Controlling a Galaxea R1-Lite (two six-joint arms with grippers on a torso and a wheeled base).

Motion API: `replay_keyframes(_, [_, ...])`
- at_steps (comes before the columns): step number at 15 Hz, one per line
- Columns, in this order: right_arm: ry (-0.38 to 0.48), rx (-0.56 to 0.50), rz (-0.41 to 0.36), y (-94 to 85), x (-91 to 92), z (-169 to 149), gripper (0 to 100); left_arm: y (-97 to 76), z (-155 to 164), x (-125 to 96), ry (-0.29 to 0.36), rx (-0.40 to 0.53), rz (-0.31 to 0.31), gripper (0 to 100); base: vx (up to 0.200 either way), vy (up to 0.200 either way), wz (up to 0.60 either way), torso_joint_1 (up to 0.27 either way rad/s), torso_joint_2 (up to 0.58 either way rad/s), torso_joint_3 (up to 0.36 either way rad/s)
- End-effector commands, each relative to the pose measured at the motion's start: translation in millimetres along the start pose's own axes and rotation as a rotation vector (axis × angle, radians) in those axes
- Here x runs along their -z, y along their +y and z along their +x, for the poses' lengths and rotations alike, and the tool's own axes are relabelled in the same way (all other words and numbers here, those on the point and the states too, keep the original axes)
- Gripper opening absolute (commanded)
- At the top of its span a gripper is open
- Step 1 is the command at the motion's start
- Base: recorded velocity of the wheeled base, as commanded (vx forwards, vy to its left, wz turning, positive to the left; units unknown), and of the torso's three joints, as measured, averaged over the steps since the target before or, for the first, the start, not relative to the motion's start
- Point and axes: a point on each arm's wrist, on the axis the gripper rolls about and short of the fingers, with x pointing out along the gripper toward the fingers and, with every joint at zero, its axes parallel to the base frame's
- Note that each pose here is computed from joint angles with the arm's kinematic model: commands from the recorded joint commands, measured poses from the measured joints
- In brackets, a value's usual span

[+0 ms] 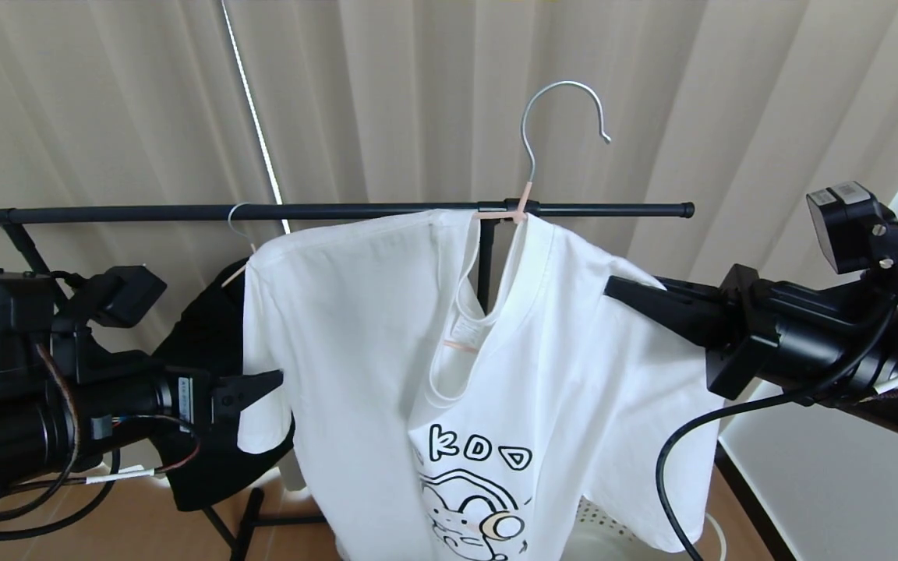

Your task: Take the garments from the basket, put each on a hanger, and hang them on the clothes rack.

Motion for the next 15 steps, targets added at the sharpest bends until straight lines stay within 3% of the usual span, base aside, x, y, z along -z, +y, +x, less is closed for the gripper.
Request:
replay_keyframes(1, [-0.001,-0.001,-0.001,1.2,-0.4,-1,0,5.5,9,2,0.030,-0.015,-0.016,100,0.000,0.000,0.00,0.000,0.00,0.000])
replay_keyframes(4, [-0.004,-0.001,-0.003,1.7,-1.1,-2,0,7.4,13,4,0.044,-0.021,-0.053,100,0.000,0.000,0.00,0.000,0.00,0.000])
replay_keyframes(5, [-0.003,-0.001,-0.002,1.7,-0.7,-2,0,7.7,14,3,0.045,-0.021,-0.063,0,0.000,0.000,0.00,0.000,0.00,0.000])
replay_keyframes(10, [0.001,-0.014,-0.003,2.1,-0.3,-2,0,8.9,18,3,0.036,-0.025,-0.065,0,0.000,0.000,0.00,0.000,0.00,0.000])
replay_keyframes(15, [-0.002,-0.015,-0.004,1.9,-1.4,-2,0,19.6,16,4,0.033,-0.066,-0.117,0,0.000,0.000,0.00,0.000,0.00,0.000])
